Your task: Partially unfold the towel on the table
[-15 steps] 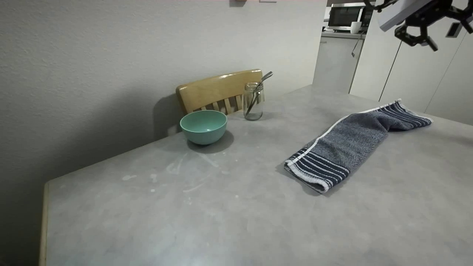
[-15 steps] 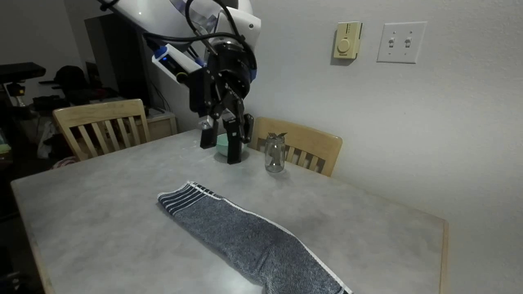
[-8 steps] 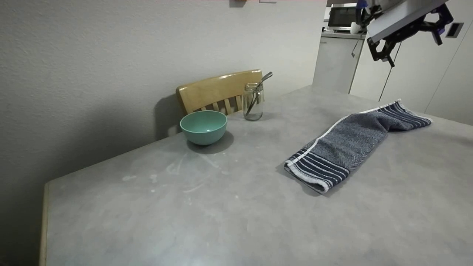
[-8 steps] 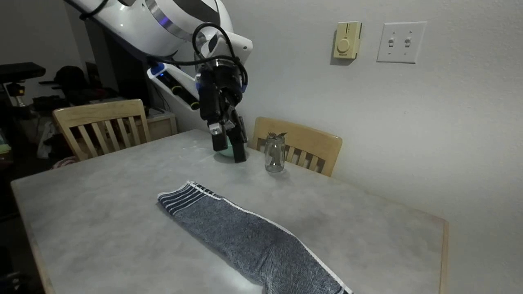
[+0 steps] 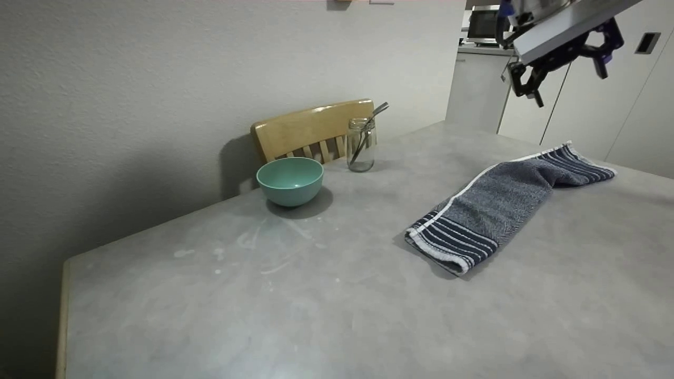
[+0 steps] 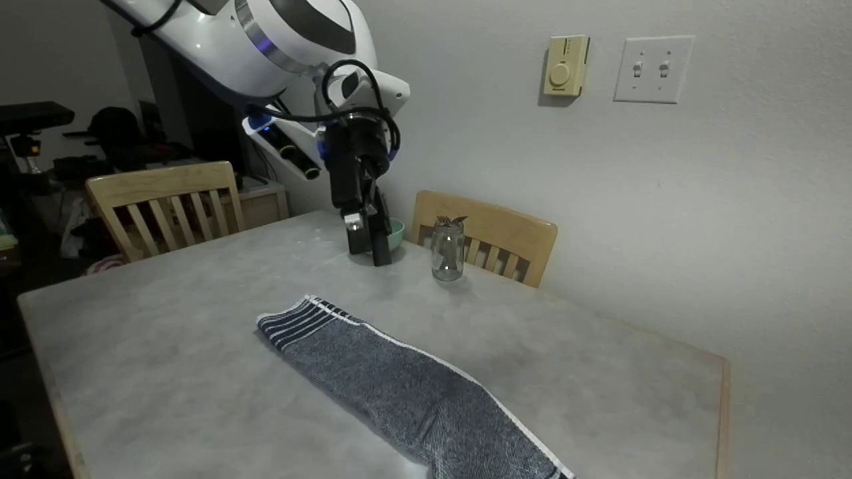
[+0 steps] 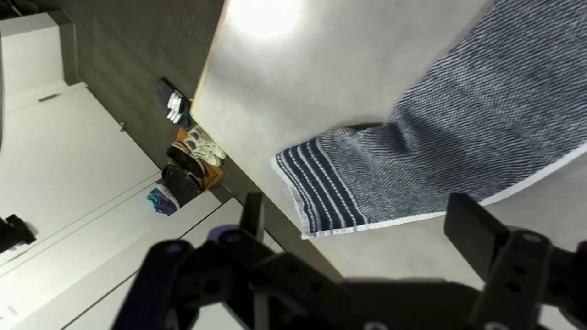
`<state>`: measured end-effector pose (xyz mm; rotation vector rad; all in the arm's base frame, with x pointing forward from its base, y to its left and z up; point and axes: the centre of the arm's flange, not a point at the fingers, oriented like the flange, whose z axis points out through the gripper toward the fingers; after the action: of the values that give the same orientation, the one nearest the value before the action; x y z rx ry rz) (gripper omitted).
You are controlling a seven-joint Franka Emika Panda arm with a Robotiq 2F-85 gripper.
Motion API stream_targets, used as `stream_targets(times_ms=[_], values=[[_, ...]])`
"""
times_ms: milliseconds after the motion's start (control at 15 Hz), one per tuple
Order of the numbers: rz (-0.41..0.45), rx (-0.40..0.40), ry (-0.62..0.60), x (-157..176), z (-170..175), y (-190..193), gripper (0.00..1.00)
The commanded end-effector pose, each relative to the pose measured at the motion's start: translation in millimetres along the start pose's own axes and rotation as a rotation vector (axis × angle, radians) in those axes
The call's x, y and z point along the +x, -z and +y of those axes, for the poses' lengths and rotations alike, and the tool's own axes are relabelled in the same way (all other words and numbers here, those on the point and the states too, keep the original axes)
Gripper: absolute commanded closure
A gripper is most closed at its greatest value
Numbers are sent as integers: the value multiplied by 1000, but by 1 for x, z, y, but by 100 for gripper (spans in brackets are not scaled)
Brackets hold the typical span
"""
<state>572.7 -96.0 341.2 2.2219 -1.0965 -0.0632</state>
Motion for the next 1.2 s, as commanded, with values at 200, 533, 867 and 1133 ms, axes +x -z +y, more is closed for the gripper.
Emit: stream_targets(times_ms=[200, 533, 867, 1133], values=[[-57, 331, 167, -35, -76, 19, 0], [-91, 599, 265, -61, -132, 33, 0], [-106, 696, 321, -85, -150, 43, 0], [-103, 712, 338, -89, -154, 48, 0]])
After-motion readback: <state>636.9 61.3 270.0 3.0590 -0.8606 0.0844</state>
